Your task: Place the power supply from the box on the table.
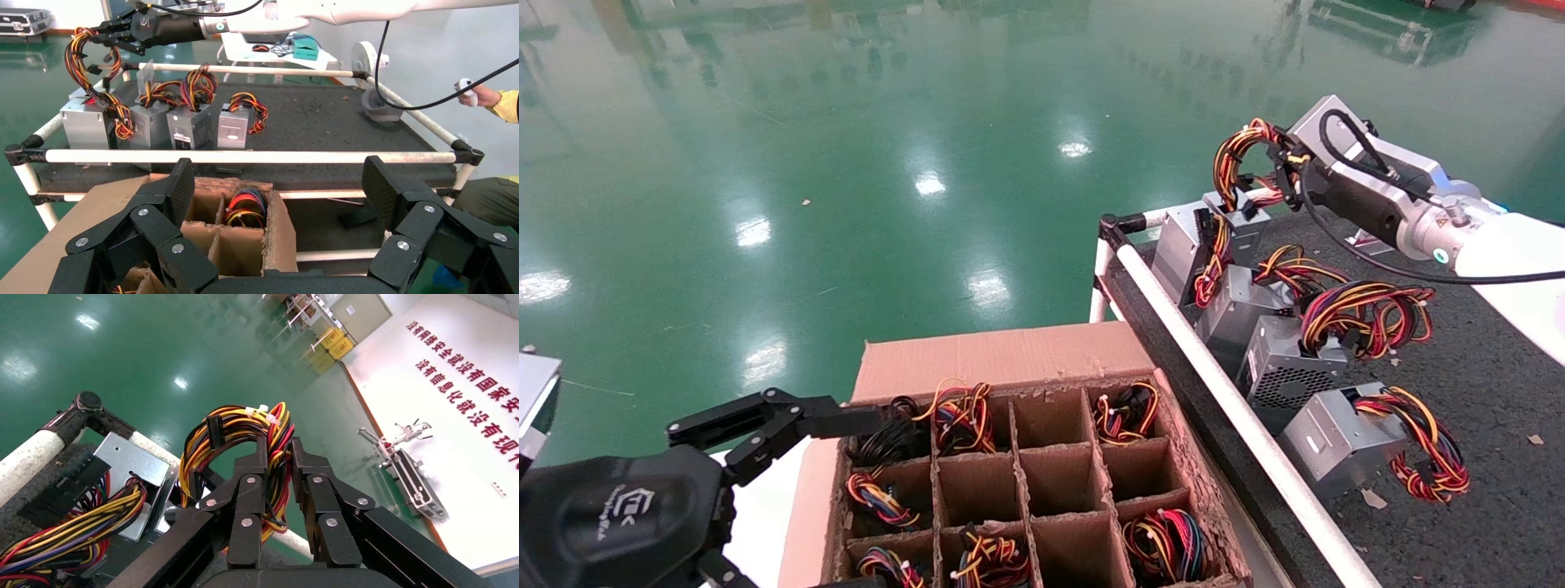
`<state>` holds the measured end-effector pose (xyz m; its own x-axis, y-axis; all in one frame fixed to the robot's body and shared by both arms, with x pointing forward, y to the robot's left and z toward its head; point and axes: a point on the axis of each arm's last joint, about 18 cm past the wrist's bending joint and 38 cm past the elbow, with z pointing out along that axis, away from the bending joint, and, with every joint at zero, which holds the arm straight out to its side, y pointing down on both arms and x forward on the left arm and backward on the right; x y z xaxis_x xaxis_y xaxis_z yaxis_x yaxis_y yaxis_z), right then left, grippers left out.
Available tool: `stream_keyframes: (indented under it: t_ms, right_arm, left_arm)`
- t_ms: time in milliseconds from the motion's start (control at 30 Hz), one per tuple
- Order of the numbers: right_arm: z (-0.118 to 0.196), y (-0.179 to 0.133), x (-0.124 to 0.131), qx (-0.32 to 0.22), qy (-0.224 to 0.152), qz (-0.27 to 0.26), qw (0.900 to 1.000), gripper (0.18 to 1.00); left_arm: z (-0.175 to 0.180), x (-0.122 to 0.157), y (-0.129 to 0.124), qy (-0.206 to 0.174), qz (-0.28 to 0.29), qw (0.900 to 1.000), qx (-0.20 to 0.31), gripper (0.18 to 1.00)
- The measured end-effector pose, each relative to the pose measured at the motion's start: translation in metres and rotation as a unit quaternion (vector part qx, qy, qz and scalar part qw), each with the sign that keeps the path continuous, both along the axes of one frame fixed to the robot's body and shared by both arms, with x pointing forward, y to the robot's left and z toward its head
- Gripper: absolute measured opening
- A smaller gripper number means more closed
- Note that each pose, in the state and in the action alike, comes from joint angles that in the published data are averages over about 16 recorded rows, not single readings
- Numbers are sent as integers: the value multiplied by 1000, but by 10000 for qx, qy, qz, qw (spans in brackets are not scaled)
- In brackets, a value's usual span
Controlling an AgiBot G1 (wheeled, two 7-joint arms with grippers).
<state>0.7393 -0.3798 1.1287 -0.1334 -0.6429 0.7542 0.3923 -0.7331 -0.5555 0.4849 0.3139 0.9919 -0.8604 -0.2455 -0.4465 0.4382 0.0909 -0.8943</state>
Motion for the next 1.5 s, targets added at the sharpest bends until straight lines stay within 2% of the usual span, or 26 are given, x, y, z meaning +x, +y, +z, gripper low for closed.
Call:
stream_keyframes:
  t_ms: [267,467,900,1200,1500]
  right_arm:
    - [1,0,0,4,-7,17,10000,300]
    - [1,0,-1,4,-12,37,10000,383]
    - [1,-1,-4,74,-57,157,9998,660]
    - [-2,-5,-19,369,-211,684,9968,855]
    - [-11,-5,-47,653,-290,1529,9857,958]
  left_arm:
    - [0,0,0,0,0,10000,0,1001]
    - [0,0,0,0,0,10000,0,1001]
    - [0,0,0,0,0,10000,0,1001]
    - [0,0,0,0,0,10000,0,1001]
    - [0,0,0,0,0,10000,0,1001]
